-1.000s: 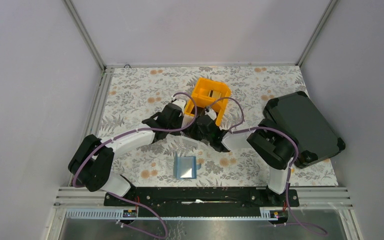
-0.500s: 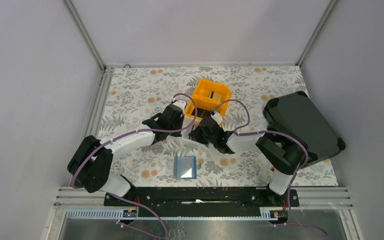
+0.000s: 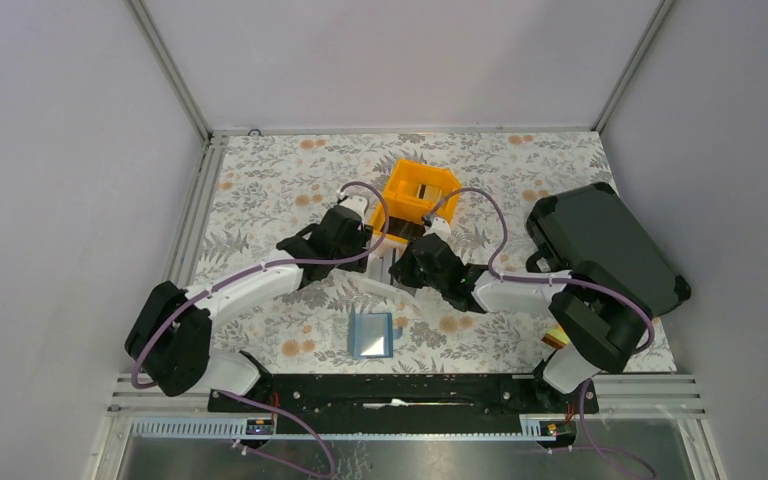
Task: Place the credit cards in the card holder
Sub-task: Pick up the credit card from the storage box.
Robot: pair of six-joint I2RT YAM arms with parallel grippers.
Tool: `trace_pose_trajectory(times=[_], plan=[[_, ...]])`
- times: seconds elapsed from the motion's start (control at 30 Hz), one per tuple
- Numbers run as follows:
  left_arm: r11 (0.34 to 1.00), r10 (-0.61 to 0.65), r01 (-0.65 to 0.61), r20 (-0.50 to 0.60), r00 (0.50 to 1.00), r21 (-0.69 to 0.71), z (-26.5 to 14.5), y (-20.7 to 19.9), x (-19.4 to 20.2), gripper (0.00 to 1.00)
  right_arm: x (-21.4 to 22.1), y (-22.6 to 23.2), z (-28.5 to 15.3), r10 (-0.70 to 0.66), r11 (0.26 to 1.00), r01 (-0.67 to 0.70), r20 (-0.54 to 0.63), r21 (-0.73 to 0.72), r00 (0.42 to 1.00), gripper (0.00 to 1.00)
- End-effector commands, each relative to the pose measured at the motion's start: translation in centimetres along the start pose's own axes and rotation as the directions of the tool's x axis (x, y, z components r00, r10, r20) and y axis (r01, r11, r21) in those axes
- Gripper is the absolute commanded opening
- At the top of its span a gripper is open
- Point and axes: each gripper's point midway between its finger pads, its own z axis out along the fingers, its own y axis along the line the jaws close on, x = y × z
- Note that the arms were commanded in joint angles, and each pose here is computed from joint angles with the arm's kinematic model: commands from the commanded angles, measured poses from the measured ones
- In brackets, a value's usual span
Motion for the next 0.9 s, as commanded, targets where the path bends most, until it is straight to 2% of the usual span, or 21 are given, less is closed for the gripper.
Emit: trace_pose_trajectory(times=[0.0, 0.17, 0.33, 0.57, 0.73, 0.87], plan=[[0.998, -0.049, 0.043, 0.155, 0.987, 0.039, -2.7, -1.0, -5.4, 0.56, -1.3, 0.8, -1.7, -0.147, 0.986, 0.151, 0.064, -0.069, 0.987, 0.0], [0.991, -0.094, 0.071, 0.219, 0.971, 0.112, -4.8, -2.1, -7.4, 0.71, -2.6, 1.2, -2.8, -0.21, 0.965, 0.228, 0.134, -0.133, 0.968, 0.0], [0.964, -0.144, 0.086, 0.225, 0.964, 0.252, -6.0, -4.4, -8.1, 0.8, -4.1, 1.2, -3.7, -0.233, 0.926, 0.272, 0.172, -0.261, 0.957, 0.0], [0.88, -0.253, 0.139, 0.199, 0.947, 0.455, -7.7, -7.5, -8.5, 0.89, -6.1, 1.5, -5.6, -0.262, 0.869, 0.325, 0.211, -0.374, 0.942, 0.0], [0.796, -0.295, 0.097, 0.243, 0.924, 0.598, -9.8, -9.3, -9.6, 0.98, -7.2, 2.9, -7.8, -0.249, 0.829, 0.33, 0.232, -0.451, 0.94, 0.0], [0.766, -0.321, 0.118, 0.216, 0.922, 0.632, -9.6, -9.2, -9.6, 0.99, -8.0, 3.8, -9.1, -0.232, 0.81, 0.331, 0.254, -0.484, 0.939, 0.0]])
